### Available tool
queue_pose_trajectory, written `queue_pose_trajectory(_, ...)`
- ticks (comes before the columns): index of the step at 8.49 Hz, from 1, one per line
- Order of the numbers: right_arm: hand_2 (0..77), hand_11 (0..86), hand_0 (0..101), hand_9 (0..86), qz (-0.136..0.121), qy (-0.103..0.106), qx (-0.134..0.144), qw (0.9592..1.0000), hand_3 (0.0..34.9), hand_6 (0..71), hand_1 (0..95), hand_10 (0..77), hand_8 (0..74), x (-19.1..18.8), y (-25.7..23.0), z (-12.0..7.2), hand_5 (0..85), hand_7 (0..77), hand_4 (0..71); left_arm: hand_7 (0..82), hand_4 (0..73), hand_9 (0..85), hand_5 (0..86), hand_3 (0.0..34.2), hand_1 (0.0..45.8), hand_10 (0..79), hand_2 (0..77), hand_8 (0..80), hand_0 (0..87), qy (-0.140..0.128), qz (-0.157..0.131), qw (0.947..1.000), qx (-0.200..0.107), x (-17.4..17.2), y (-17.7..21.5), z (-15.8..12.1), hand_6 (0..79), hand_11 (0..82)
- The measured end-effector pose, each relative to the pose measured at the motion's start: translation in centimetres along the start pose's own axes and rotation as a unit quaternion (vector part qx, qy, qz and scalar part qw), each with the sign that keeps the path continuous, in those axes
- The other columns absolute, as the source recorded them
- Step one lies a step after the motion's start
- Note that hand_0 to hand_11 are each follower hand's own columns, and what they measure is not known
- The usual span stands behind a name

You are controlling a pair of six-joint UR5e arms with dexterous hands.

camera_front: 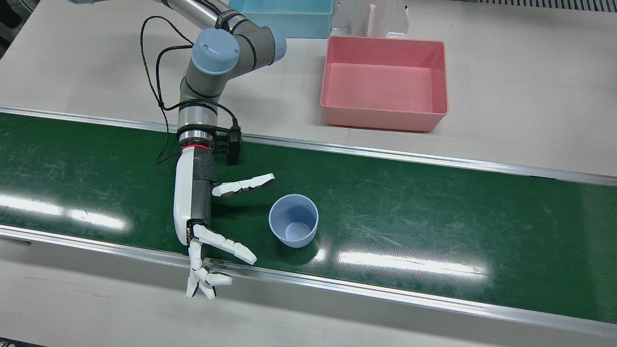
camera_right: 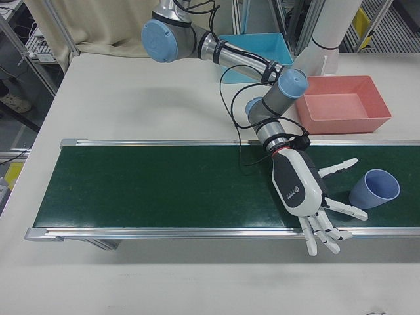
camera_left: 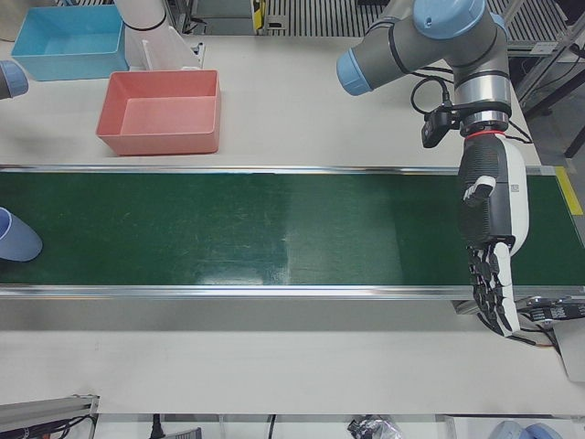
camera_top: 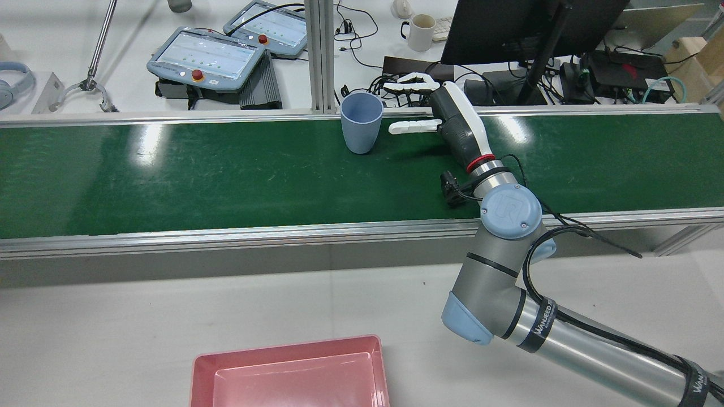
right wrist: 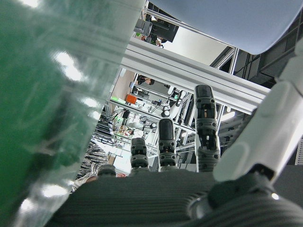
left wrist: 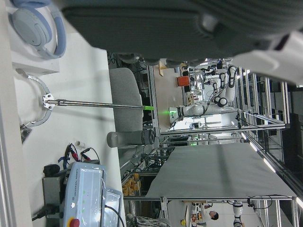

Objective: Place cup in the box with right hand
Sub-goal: 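Hold the open right hand on the belt as the cup approaches, then close the right hand fingers around the pale blue cup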

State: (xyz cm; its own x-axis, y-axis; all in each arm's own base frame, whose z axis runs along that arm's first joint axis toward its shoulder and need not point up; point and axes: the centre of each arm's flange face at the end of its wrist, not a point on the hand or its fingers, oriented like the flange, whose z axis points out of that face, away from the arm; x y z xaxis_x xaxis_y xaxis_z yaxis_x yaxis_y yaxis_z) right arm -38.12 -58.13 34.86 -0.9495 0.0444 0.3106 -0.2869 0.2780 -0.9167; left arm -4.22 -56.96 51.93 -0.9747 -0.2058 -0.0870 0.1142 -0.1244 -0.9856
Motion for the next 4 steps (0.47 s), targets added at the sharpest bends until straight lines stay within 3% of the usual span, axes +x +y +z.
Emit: queue_pose_trajectory(4, 2.2, 1.1, 44, 15.3, -0.002, 0.002, 0.001, 1.0000, 9.5, 6.5, 5.4, 0.5, 7.1, -0.08, 0.25, 0.05, 1.1, 42.0, 36.0, 0.0, 0.0, 0.5, 0.0, 0.0, 0.5, 0.0, 0.5, 0.0, 0.0, 0.000, 0.000, 1.0000, 0.000, -0.05, 0.01, 0.01, 0.0, 0.0)
